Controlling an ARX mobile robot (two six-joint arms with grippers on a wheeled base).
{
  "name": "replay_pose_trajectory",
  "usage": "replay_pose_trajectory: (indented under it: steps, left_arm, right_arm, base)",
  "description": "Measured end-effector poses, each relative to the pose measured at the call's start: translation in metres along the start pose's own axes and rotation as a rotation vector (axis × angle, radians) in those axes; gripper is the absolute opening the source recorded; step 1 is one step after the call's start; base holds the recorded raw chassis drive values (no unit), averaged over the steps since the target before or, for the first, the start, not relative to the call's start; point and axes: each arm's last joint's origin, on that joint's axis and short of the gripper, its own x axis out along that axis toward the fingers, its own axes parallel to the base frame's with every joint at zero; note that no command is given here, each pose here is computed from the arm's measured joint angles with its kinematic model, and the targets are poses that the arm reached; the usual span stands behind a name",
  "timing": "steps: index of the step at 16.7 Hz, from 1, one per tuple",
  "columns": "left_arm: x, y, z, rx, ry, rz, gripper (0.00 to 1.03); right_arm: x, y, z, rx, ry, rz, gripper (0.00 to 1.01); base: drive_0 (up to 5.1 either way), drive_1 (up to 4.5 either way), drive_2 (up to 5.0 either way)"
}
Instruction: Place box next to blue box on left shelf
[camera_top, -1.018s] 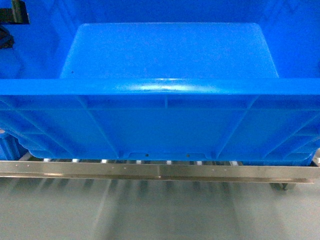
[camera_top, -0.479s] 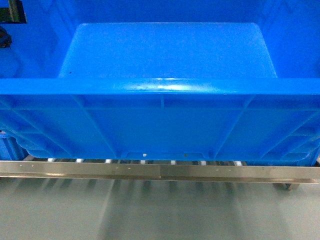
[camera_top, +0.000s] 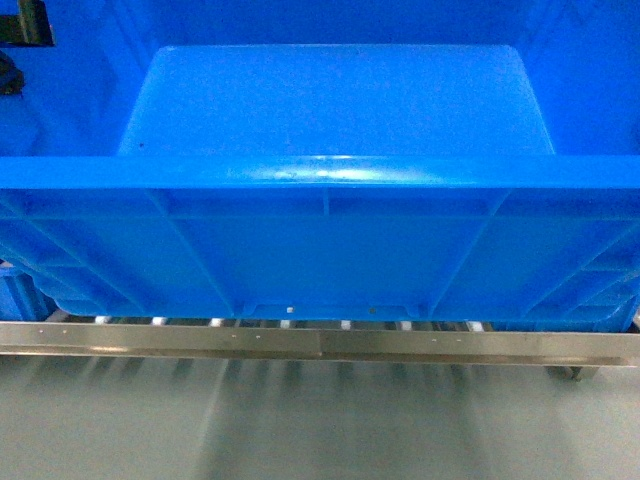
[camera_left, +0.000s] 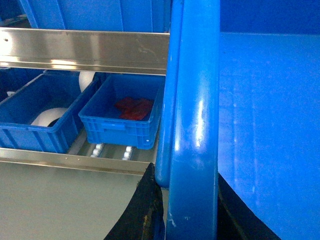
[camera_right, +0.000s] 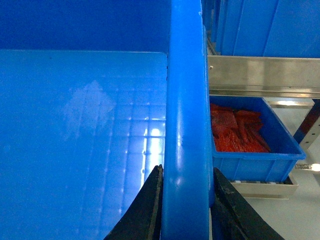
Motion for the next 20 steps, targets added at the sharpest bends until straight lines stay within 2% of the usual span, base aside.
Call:
replay_pose_trajectory:
  steps: [20]
  left_arm:
    - [0.0000, 0.0000, 0.0000, 0.000, 0.000, -0.001, 0.16]
  right_arm:
    - [0.0000, 0.0000, -0.0001, 0.000, 0.001, -0.001, 0.21]
  base:
    - [0.0, 0.00, 0.0]
